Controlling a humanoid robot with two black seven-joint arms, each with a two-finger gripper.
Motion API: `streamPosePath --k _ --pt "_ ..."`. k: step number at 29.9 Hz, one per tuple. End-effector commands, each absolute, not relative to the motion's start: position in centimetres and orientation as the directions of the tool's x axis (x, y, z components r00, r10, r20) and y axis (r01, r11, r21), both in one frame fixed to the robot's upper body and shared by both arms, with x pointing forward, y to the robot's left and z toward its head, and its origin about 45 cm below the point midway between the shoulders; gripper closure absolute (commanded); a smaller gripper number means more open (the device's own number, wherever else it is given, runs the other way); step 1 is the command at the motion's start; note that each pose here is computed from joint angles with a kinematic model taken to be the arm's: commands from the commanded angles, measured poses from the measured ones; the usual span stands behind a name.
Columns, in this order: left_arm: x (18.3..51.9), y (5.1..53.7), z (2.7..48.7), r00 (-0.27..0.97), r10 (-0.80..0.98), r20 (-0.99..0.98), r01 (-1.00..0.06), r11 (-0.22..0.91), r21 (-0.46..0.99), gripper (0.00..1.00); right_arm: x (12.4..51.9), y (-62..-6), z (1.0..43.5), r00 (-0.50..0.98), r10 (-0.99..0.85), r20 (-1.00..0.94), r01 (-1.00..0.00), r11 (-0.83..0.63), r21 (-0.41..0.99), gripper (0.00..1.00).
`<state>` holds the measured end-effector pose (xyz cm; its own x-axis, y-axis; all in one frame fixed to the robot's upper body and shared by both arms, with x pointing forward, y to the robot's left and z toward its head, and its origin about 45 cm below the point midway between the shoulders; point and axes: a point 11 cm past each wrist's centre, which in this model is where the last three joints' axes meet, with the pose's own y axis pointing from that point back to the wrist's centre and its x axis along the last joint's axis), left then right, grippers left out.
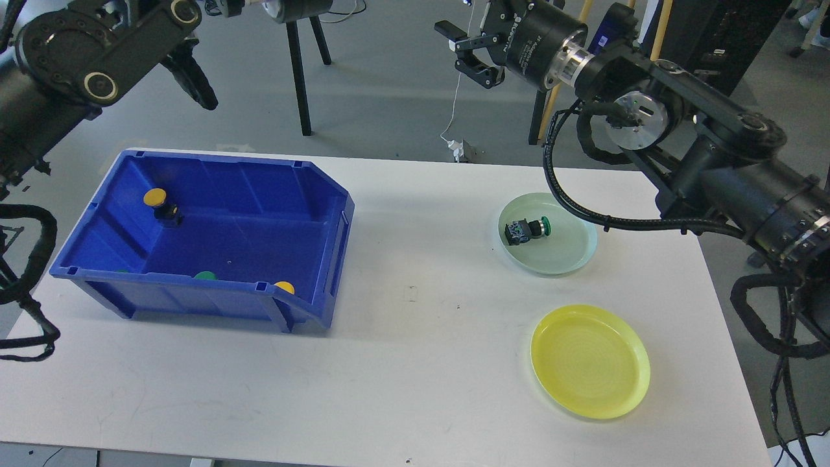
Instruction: Pass button and place on color plate
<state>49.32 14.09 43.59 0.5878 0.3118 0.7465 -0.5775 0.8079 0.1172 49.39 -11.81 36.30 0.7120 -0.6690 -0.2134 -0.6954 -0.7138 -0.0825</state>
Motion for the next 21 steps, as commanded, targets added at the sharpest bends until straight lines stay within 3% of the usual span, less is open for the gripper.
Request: streamPosePath --k 1,21 --pt "49.2 13.6 44.1 0.602 0.340 0.723 -0.570 0.817 0.090 0.69 49.3 -11.4 36.4 0.715 -0.663 -0.220 -0.692 -0.717 -0.089 0.15" --pt "49.9 14.2 44.3 0.633 0.430 0.643 -0.588 0.808 0.039 0.70 49.7 -12.0 38.2 0.711 -0.669 -0.217 -0.700 -0.701 -0.136 0.14"
